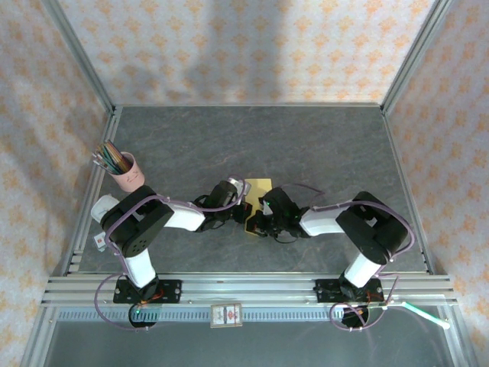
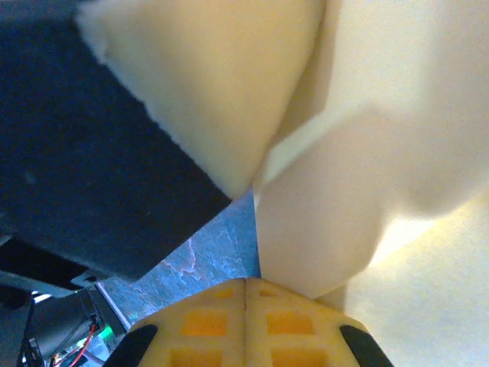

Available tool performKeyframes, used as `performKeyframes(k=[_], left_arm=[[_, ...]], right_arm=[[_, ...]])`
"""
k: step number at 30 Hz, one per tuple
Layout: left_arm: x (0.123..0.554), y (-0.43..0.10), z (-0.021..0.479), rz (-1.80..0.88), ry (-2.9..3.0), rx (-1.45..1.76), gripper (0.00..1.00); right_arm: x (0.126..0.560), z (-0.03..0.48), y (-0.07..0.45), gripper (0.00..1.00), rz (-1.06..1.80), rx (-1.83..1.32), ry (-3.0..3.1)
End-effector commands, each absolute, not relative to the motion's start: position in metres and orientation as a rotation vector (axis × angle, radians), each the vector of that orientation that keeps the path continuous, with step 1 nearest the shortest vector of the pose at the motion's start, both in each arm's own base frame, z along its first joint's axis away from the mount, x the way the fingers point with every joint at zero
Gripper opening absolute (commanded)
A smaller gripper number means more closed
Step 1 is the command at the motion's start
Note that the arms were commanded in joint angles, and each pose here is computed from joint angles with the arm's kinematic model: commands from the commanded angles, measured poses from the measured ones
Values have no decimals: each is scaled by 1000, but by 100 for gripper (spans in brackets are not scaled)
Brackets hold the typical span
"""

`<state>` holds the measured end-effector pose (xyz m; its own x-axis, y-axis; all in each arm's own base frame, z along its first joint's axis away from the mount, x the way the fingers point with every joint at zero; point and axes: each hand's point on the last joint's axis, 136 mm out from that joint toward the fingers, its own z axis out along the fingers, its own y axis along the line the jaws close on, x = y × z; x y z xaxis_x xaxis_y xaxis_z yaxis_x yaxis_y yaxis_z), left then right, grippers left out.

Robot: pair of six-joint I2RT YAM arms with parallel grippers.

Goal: Fold a paper plane with a square sheet of paper (pick it up from the middle)
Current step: Fold the triangle a second time at the center of the table.

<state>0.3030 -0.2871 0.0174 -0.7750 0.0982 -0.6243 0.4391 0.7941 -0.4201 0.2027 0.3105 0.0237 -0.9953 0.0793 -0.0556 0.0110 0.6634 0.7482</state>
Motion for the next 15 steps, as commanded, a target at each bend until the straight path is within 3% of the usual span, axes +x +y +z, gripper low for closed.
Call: performKeyframes(k=[1,15], left_arm=[[278,-253,-37,-558,2595,414,0],[277,-252,-38,-559,2597,414,0]], right_arm=[[217,40,303,1,1210,63,2746],[265,53,282,1,1179,174,2654]])
